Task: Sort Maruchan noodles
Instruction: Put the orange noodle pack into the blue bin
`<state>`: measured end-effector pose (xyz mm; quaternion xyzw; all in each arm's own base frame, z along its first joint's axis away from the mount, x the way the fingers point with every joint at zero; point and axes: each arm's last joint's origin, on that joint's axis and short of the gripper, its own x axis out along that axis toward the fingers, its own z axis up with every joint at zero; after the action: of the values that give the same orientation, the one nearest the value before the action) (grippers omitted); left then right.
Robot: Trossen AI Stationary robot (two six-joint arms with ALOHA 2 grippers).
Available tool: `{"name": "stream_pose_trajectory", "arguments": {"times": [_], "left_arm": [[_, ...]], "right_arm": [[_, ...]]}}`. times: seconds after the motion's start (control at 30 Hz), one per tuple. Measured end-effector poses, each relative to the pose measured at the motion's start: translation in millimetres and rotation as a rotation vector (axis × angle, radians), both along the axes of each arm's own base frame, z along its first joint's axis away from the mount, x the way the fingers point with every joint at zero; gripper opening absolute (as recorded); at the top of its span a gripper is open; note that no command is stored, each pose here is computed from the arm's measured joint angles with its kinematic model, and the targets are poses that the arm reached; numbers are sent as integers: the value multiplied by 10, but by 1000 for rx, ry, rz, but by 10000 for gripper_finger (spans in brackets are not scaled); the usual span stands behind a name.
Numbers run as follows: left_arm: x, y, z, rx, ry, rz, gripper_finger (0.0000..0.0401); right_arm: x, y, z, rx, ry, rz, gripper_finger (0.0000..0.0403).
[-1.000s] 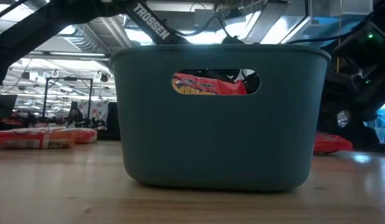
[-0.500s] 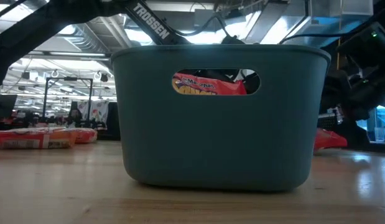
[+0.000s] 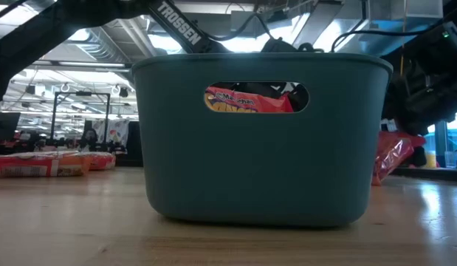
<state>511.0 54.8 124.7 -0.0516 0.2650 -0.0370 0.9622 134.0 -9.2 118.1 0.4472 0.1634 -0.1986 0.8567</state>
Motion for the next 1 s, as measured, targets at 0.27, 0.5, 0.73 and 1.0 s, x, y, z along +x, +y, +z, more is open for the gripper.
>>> {"name": "stream_pose_trajectory", "arguments": {"times": [0.27,0.5,0.73,1.0], "left_arm": [[3,-4,2,10,-3,8,192],[-3,4,29,26,1,35,192],[-60,-38,390,90,-30,20,192],[-309,-167,1057,323,17,134,192]], "right_arm": [[-38,2,-67,-7,82,7,260],[-40,1,-69,-63,97,39,143],[-32,1,-55,-110,96,66,103],[-31,6,-55,-146,104,102,115]]}}
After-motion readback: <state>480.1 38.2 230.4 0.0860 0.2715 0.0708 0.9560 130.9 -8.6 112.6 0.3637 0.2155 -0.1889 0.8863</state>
